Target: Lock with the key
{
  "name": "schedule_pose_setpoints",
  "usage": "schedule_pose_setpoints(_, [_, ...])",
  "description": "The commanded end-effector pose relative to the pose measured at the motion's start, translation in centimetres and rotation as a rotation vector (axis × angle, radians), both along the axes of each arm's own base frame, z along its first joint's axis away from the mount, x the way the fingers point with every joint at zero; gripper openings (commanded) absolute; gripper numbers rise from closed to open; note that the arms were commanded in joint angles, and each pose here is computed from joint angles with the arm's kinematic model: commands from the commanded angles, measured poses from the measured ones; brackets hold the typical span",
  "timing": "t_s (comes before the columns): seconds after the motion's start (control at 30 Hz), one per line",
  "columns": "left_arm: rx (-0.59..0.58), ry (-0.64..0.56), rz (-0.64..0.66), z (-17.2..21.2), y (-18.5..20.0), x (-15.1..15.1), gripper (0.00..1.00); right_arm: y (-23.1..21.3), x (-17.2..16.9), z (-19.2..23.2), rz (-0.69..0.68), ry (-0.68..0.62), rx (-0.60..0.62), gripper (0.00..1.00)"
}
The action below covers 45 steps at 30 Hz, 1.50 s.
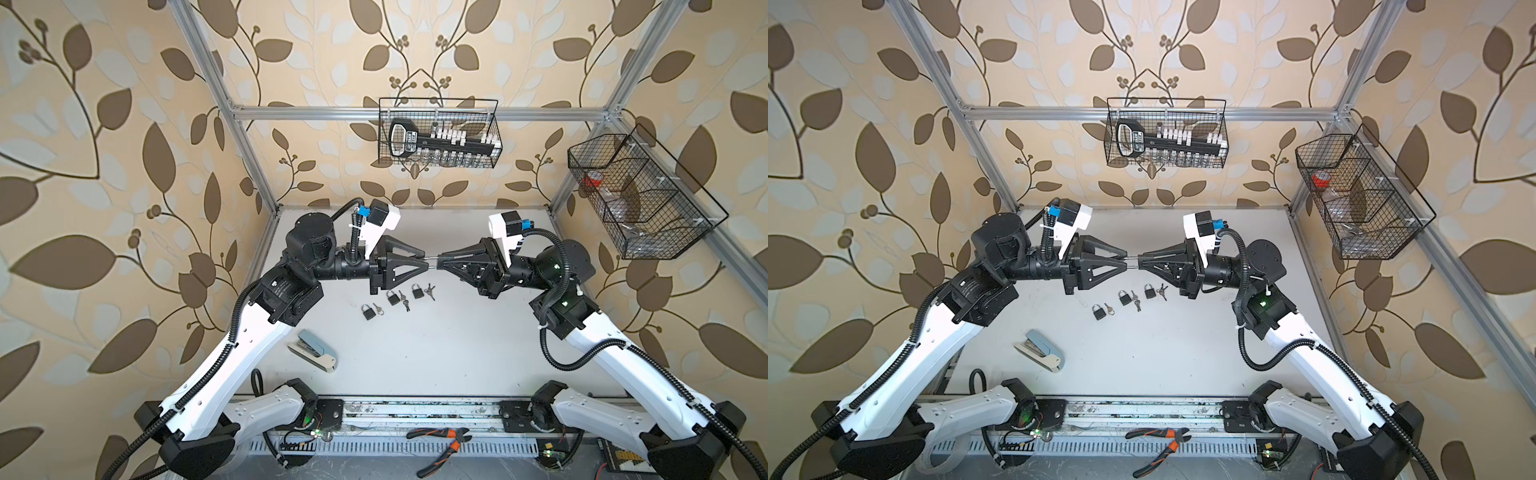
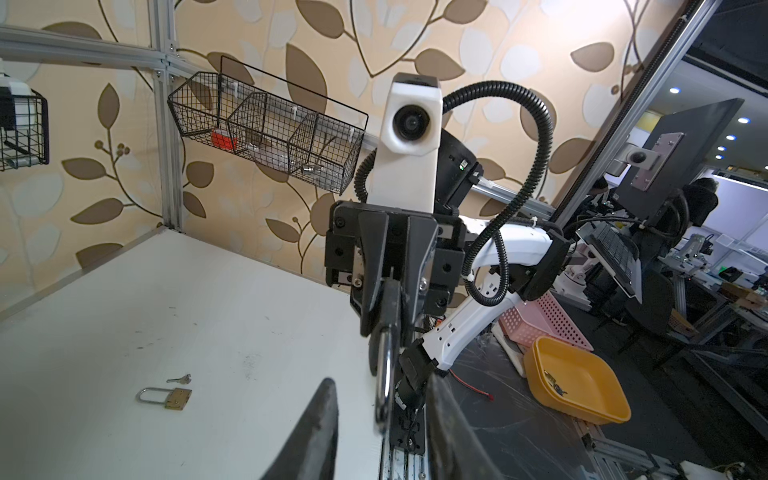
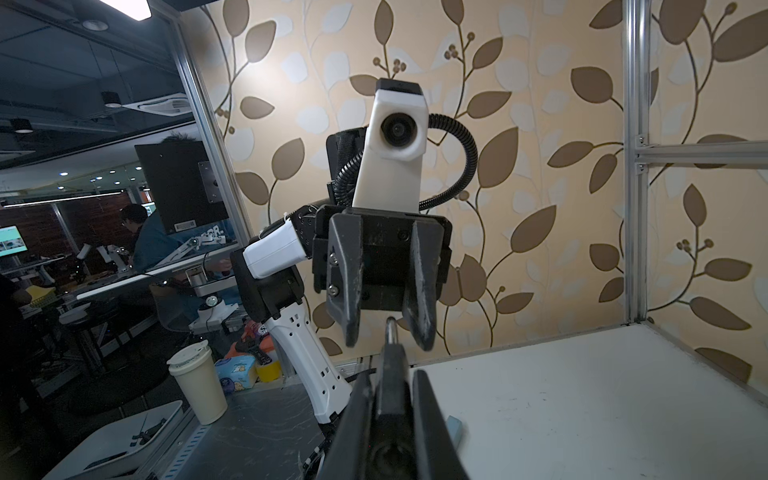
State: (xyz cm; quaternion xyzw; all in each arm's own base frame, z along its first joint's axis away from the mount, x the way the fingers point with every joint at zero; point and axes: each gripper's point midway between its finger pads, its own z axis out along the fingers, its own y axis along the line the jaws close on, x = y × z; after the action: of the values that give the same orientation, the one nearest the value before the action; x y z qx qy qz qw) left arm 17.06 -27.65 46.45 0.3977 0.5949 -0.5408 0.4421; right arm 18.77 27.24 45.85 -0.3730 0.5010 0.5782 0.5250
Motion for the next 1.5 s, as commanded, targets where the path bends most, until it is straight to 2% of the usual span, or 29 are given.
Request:
schedule_pose_setpoints(0.0, [-0.033, -0.059, 0.003, 1.39, 0.61, -0.47, 0.31, 0.06, -0.41, 0.45, 0.004, -0.030, 0.013, 0.00])
schedule_pose_setpoints(0.2, [-0.028, -0.051, -0.001, 1.13, 0.47, -0.35, 0.25, 0.09, -0.57, 0.57, 0.010, -0.030, 0.016, 0.00])
schedule_pose_setpoints(0.5, [-0.025, -0.043, -0.007, 0.94, 0.40, -0.37, 0.00, 0.07, -0.75, 0.72, 0.009, -0.034, 0.021, 0.00])
schedule_pose_setpoints(0.73, [-0.025, -0.043, -0.009, 0.94, 0.41, -0.43, 0.00, -0.05, -0.62, 0.83, -0.005, -0.035, 0.030, 0.00])
schedule_pose_setpoints(0.8, [-0.026, -0.045, -0.015, 1.02, 0.43, -0.57, 0.14, -0.19, -0.62, 0.97, -0.016, -0.041, 0.039, 0.00])
schedule_pose_setpoints(0.93, [-0.025, -0.042, -0.015, 0.86, 0.34, -0.48, 0.18, -0.35, -0.72, 1.30, -0.021, -0.048, 0.050, 0.00])
schedule_pose_setpoints(1.03, [-0.025, -0.039, -0.016, 0.77, 0.33, -0.46, 0.15, -0.34, -0.75, 1.33, -0.017, -0.046, 0.053, 0.00])
schedule_pose_setpoints(1.1, [-0.024, -0.038, -0.016, 0.75, 0.33, -0.45, 0.09, -0.29, -0.78, 1.23, -0.012, -0.043, 0.051, 0.00])
schedule_pose_setpoints(1.2, [-0.025, -0.039, -0.015, 0.75, 0.34, -0.47, 0.09, -0.29, -0.83, 1.26, -0.012, -0.043, 0.055, 0.00])
schedule_pose_setpoints(1.3, [-0.025, -0.039, -0.014, 0.78, 0.35, -0.48, 0.00, -0.20, -0.72, 1.08, -0.009, -0.036, 0.050, 0.00])
schedule_pose_setpoints(1.47, [-0.025, -0.051, -0.011, 1.01, 0.46, -0.53, 0.00, 0.07, -0.53, 0.40, -0.001, -0.016, 0.031, 0.00])
